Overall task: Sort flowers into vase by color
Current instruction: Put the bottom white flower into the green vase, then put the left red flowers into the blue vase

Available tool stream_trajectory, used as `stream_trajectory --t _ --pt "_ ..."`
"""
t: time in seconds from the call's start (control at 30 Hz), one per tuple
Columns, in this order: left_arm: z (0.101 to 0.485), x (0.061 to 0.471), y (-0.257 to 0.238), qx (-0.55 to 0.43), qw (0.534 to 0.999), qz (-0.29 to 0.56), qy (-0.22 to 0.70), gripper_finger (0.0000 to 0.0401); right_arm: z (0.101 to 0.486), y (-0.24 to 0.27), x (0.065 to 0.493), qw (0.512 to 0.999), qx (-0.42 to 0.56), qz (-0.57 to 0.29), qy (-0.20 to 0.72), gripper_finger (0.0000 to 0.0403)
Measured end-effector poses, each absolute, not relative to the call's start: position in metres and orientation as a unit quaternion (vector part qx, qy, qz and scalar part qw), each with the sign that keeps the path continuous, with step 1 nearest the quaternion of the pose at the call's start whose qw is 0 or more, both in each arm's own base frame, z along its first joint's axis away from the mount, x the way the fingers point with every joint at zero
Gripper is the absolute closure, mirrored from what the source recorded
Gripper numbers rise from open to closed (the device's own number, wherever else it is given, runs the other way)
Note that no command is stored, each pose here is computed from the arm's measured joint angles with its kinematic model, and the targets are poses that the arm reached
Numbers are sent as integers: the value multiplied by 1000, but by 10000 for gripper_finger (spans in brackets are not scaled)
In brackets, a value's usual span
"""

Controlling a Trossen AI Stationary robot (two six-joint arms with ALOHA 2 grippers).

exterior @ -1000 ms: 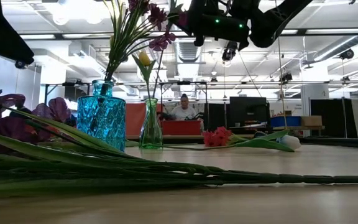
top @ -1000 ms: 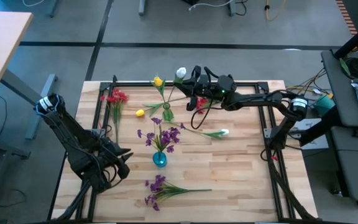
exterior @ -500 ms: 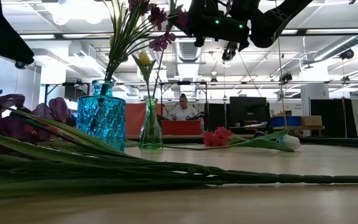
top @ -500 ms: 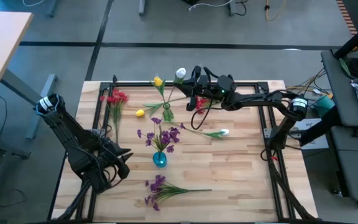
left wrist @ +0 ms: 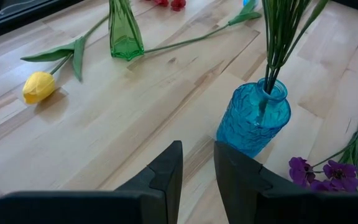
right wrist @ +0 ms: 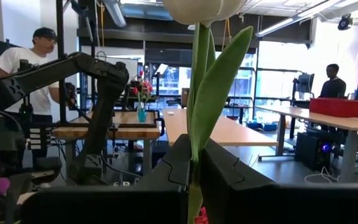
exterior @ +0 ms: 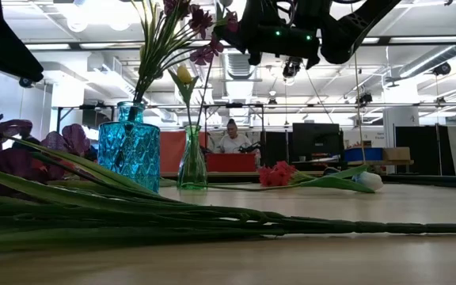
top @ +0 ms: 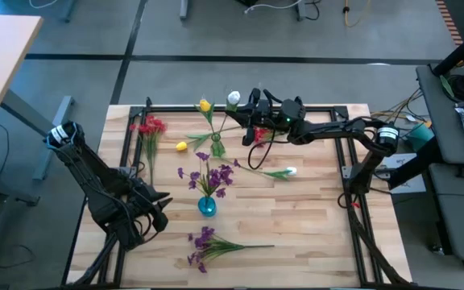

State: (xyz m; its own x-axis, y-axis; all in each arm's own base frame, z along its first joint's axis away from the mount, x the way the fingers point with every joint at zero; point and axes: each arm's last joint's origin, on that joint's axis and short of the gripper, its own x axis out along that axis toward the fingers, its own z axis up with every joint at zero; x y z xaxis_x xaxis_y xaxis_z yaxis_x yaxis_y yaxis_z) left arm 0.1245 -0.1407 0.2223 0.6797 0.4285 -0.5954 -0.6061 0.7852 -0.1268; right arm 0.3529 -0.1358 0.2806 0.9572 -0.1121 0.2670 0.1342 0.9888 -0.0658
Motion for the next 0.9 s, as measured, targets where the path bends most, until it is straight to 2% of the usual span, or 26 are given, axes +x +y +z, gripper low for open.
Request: stream_trajectory --t 0.13,0.23,0.67,0.9 --pt "222 124 -141 -159 903 287 279 324 280 -136 353 989 -34 -62 -129 383" --pt "222 124 -141 -159 903 287 279 324 277 -137 353 990 -25 -70 -116 358" --pt "222 124 -141 -159 903 287 279 324 264 -138 353 996 16 -77 -31 195" --pt "222 125 -141 -160 903 286 279 324 271 -133 343 996 40 -78 20 107"
